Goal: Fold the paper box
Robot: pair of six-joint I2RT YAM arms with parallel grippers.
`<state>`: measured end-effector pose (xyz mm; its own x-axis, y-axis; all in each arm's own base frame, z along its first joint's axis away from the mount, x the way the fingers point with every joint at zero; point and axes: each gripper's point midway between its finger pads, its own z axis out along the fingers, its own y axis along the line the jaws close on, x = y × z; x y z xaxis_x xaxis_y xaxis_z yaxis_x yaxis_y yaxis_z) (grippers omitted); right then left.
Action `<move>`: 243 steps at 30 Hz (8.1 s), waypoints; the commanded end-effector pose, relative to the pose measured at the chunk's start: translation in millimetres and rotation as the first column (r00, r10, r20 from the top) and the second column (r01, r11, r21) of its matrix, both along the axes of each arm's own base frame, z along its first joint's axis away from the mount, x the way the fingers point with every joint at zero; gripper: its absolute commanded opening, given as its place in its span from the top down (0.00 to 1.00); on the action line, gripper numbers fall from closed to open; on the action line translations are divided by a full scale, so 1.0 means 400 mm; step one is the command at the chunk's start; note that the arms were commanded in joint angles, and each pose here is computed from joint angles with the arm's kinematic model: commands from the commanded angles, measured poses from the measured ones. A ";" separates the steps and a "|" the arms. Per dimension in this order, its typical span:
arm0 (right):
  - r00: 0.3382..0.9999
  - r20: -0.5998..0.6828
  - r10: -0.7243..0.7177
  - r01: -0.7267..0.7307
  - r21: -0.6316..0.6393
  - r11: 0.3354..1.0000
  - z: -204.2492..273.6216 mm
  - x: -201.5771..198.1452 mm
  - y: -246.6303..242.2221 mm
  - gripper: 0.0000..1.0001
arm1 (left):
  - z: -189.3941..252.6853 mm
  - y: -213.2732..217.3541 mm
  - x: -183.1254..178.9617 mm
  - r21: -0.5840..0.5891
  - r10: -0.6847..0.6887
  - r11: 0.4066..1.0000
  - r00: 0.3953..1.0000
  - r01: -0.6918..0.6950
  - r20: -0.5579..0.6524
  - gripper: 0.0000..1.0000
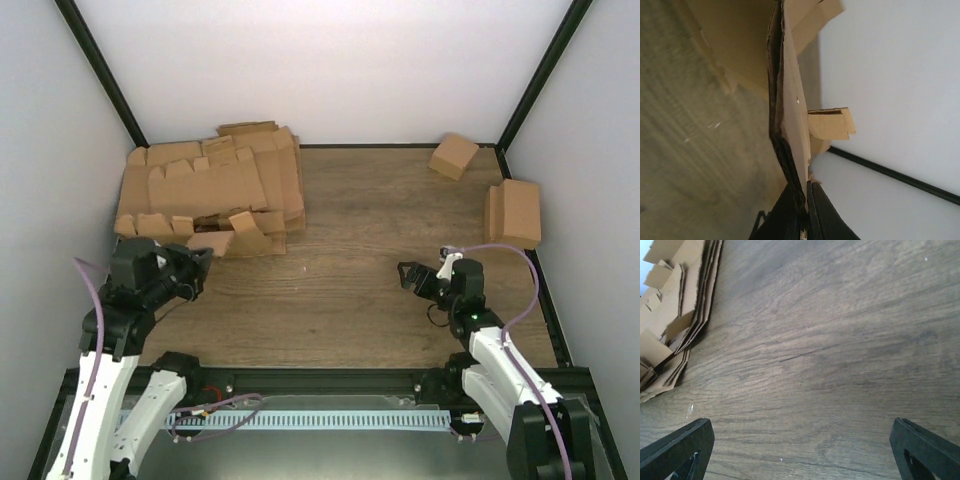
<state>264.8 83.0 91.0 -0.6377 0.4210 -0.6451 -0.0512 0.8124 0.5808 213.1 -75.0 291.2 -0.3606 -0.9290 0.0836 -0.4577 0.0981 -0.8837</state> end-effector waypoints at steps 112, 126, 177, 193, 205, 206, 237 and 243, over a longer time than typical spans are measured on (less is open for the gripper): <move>0.816 -0.411 0.406 -0.222 0.426 0.877 -0.064 0.066 0.375 0.41 | -0.292 -0.320 0.320 0.631 -0.800 0.388 0.585 0.672 -0.131 0.29; 0.782 -0.415 0.466 -0.256 0.468 0.846 -0.084 0.057 0.407 0.45 | -0.263 -0.349 0.301 0.652 -0.847 0.356 0.526 0.669 -0.078 0.29; 0.817 -0.266 0.511 -0.351 0.475 0.807 0.075 0.191 0.491 0.50 | -0.290 -0.439 0.241 0.810 -0.904 0.021 0.358 0.586 -0.235 0.27; 0.881 -0.337 0.331 -0.209 0.349 0.913 0.034 0.178 0.373 0.49 | -0.384 -0.609 0.203 0.820 -0.914 -0.262 0.144 0.508 -0.380 0.46; 0.867 -0.364 0.340 -0.237 0.299 0.924 -0.040 0.082 0.293 0.55 | -0.449 -0.665 0.226 0.815 -0.858 -0.366 0.176 0.449 -0.482 0.57; 0.866 -0.370 0.336 -0.237 0.288 0.928 -0.049 0.077 0.287 0.56 | -0.452 -0.671 0.225 0.815 -0.859 -0.364 0.177 0.451 -0.481 0.56; 0.850 -0.223 0.477 -0.386 0.352 0.853 -0.104 0.039 0.304 0.69 | -0.300 -0.595 0.235 0.908 -0.843 -0.029 0.478 0.419 -0.248 0.40; 0.854 -0.245 0.459 -0.362 0.353 0.863 -0.126 0.043 0.300 0.72 | -0.322 -0.591 0.243 0.871 -0.855 0.044 0.469 0.488 -0.220 0.40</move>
